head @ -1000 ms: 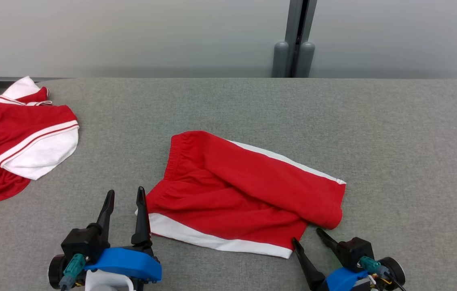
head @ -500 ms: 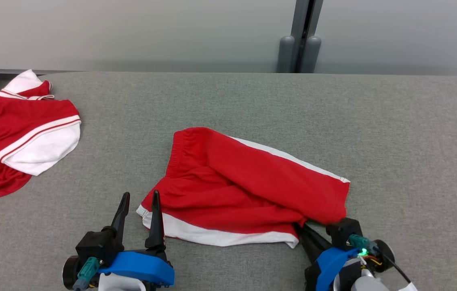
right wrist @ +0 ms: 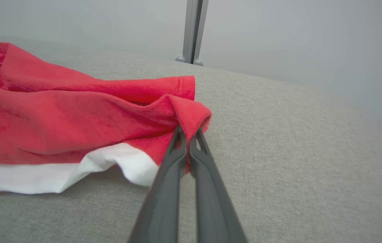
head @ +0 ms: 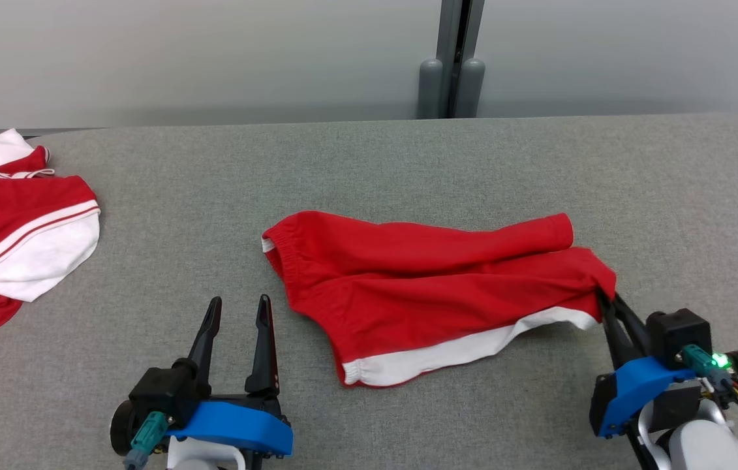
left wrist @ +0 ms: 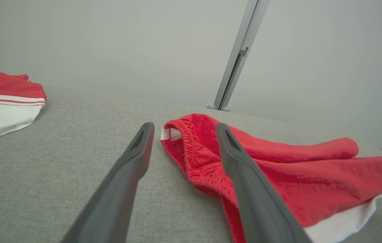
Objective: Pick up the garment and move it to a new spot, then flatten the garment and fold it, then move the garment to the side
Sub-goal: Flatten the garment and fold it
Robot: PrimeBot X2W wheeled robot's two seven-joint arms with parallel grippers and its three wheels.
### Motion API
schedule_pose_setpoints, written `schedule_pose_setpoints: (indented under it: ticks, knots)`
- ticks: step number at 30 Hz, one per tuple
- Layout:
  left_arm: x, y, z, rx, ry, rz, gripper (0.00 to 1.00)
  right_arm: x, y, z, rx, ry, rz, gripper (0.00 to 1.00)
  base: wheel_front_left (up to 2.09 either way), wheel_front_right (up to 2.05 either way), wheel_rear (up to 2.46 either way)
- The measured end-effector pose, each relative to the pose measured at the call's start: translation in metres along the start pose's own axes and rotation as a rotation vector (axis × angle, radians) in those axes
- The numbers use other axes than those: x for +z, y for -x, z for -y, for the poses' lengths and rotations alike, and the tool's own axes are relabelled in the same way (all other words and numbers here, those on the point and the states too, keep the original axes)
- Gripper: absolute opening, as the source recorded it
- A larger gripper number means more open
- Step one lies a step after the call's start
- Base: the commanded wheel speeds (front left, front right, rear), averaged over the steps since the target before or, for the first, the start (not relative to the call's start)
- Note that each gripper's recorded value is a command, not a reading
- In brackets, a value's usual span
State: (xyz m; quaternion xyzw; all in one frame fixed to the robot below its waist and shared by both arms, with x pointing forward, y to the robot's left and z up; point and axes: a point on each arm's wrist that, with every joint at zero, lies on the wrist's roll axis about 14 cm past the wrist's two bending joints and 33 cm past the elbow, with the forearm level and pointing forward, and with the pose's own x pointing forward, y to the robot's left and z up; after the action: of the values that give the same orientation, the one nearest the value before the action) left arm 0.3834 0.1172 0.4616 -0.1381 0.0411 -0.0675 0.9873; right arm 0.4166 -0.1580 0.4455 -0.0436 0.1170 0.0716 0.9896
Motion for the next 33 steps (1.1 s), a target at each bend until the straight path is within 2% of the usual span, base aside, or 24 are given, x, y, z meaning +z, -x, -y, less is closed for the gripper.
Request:
schedule_pose_setpoints:
  ticks: [2, 4, 9, 10, 11, 12, 13, 20, 28, 33]
  knots:
    - [0.000, 0.000, 0.002, -0.005, 0.002, 0.002, 1.00, 0.014, 0.005, 0.015, -0.046, 0.055, 0.012, 0.00, 0.00, 0.00, 0.00]
    - [0.000, 0.001, 0.002, -0.006, 0.003, 0.002, 1.00, 0.019, 0.005, 0.015, -0.047, 0.064, 0.018, 0.00, 0.00, 0.00, 0.00]
    - [-0.002, 0.003, -0.001, 0.003, 0.005, -0.004, 1.00, 0.018, -0.006, -0.008, 0.017, 0.107, -0.040, 0.00, 0.00, 0.00, 0.00]
    - [-0.002, 0.004, -0.003, 0.006, 0.006, -0.006, 1.00, 0.016, -0.011, -0.012, 0.030, 0.114, -0.057, 0.16, 0.00, 0.00, 0.00]
    - [-0.003, 0.004, -0.004, 0.009, 0.006, -0.008, 1.00, 0.014, -0.015, -0.015, 0.041, 0.119, -0.064, 0.43, 0.00, 0.00, 0.00]
    - [-0.003, 0.004, -0.005, 0.011, 0.006, -0.008, 1.00, 0.014, -0.020, -0.018, 0.049, 0.123, -0.068, 0.83, 0.00, 0.00, 0.00]
    - [-0.002, 0.004, -0.006, 0.015, 0.005, -0.007, 1.00, 0.012, -0.024, -0.021, 0.061, 0.128, -0.072, 1.00, 0.00, 0.00, 0.00]
    - [-0.005, 0.005, -0.012, 0.033, 0.005, -0.016, 1.00, 0.001, -0.037, -0.040, 0.121, 0.073, -0.070, 1.00, 0.00, 0.00, 0.00]
    - [-0.005, 0.001, -0.001, 0.001, 0.002, -0.016, 1.00, 0.024, -0.026, -0.010, 0.033, -0.036, 0.087, 1.00, 0.00, 0.00, 0.00]
    - [-0.006, 0.000, 0.004, -0.013, 0.004, -0.016, 1.00, 0.030, -0.010, 0.016, -0.046, -0.046, 0.136, 1.00, 0.00, 0.00, 0.00]
